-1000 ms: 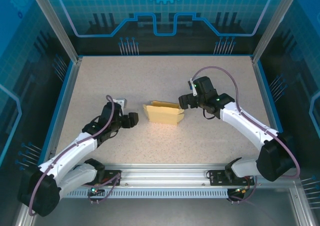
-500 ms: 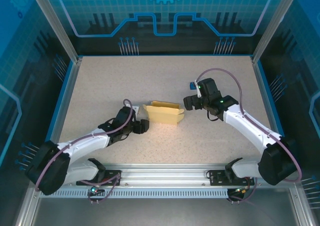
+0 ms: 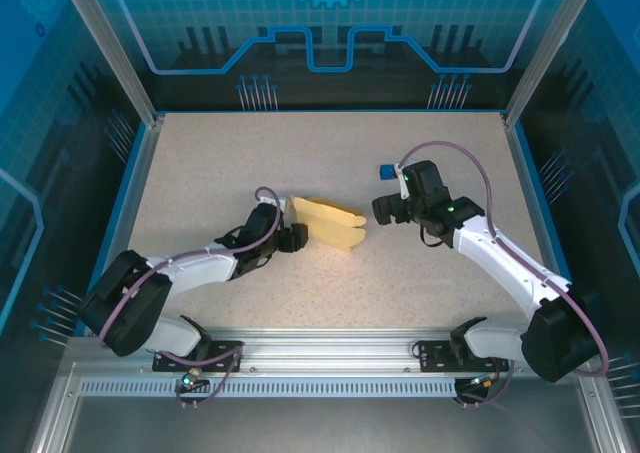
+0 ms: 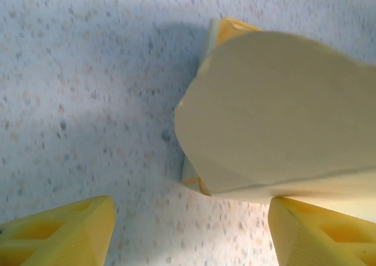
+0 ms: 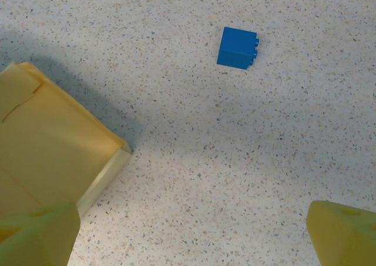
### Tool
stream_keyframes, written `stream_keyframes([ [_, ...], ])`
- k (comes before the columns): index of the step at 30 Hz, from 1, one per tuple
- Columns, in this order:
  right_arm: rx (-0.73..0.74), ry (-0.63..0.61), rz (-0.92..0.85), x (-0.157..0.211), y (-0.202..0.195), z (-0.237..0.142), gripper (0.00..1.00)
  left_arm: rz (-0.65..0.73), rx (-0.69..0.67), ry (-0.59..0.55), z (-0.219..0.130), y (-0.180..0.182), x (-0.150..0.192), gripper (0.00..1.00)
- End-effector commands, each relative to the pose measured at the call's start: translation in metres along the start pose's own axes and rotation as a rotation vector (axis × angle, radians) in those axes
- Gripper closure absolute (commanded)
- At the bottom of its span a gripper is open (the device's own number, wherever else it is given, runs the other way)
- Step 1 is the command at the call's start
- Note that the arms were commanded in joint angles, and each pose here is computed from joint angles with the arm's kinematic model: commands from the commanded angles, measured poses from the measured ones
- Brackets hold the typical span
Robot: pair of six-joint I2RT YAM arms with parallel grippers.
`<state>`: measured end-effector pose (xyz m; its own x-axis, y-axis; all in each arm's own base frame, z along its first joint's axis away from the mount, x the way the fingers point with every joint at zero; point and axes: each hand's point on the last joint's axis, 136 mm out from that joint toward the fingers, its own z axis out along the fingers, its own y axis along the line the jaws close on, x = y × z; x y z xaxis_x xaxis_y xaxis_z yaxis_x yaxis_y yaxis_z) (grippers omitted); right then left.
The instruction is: Fold the paper box
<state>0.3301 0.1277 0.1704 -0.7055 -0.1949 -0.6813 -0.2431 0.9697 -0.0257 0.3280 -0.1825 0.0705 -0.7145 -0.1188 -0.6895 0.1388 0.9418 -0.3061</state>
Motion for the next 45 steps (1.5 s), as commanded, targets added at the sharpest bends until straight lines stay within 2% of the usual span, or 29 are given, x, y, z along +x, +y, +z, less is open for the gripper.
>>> stream_keyframes([
  [1, 0.027, 0.011, 0.003, 0.007, -0.011, -0.004, 0.00, -0.032, -0.011, -0.074, 0.010, 0.001, -0.032, 0.30],
  [12, 0.038, 0.057, 0.144, 0.018, -0.035, 0.004, 0.00, 0.014, 0.051, -0.038, 0.061, -0.025, -0.076, 0.30],
  [20, 0.023, 0.158, 0.192, 0.044, -0.030, 0.028, 0.04, 0.036, 0.141, 0.005, 0.088, -0.057, -0.100, 0.30],
  [23, -0.051, 0.186, 0.217, 0.050, -0.015, 0.036, 0.08, 0.062, 0.153, 0.017, 0.091, -0.064, -0.108, 0.29],
  [31, -0.325, 0.203, 0.305, 0.060, 0.043, 0.051, 0.12, 0.039, 0.118, -0.046, 0.067, -0.047, -0.129, 0.28],
  [45, -0.498, 0.204, 0.360, 0.072, 0.115, 0.065, 0.17, -0.078, -0.007, -0.174, -0.018, 0.022, -0.117, 0.27],
])
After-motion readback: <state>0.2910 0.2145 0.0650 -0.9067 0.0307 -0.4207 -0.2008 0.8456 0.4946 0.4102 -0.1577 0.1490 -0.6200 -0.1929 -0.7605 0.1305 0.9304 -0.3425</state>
